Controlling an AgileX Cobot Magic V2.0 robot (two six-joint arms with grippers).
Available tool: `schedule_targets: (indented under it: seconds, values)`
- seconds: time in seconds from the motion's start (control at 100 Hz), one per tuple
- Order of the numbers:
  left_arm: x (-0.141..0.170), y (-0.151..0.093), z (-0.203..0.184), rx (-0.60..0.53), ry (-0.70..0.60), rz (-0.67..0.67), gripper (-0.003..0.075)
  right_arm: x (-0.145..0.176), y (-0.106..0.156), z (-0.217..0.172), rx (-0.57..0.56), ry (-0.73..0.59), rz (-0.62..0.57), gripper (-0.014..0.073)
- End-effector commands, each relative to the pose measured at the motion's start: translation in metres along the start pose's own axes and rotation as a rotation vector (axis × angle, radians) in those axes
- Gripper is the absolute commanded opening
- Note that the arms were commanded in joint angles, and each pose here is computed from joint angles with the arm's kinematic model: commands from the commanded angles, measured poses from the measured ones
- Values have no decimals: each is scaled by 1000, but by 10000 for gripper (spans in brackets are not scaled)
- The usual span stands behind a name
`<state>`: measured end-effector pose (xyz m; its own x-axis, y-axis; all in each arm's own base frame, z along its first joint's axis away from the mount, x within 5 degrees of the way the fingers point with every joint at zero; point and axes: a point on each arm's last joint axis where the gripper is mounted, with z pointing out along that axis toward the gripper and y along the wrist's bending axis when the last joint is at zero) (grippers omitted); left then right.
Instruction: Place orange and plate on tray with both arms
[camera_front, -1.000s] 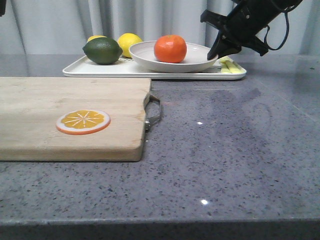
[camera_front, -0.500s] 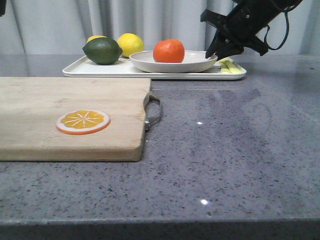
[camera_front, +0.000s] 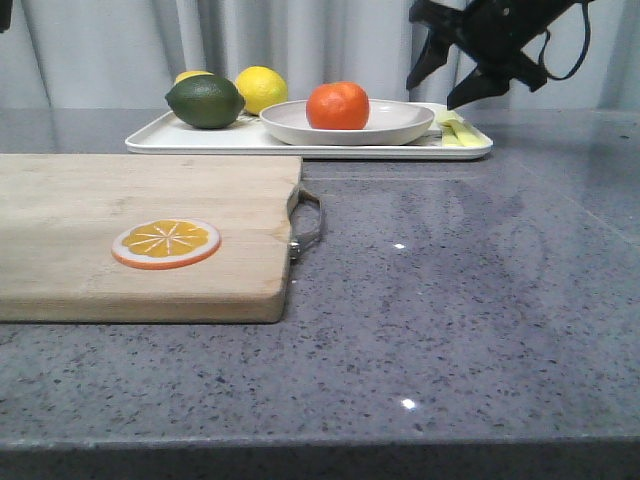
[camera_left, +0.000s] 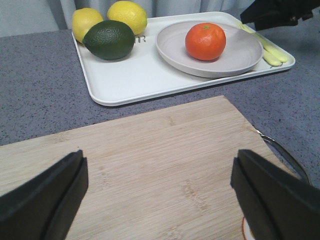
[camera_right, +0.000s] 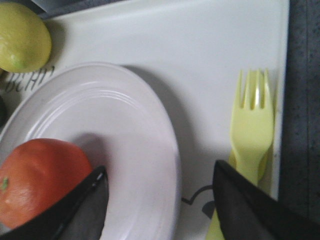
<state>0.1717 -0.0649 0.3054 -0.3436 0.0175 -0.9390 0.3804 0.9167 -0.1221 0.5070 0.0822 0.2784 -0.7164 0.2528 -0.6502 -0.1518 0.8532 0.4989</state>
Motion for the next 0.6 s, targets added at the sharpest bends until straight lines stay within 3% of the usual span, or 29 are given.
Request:
schedule_targets:
  seconds: [0.0,0.25,0.59]
  values:
    - [-13,2,-3,-30,-72,-24,566,-36,27,-59,-42,-159,-70,492]
    - [-13,2,-3,-30,-72,-24,566,-39,49,-108,-49,-110,-311,484]
    - [-14,2,-5,-29,-81,-23,566,-43,87,-193,3,-176,-473,484]
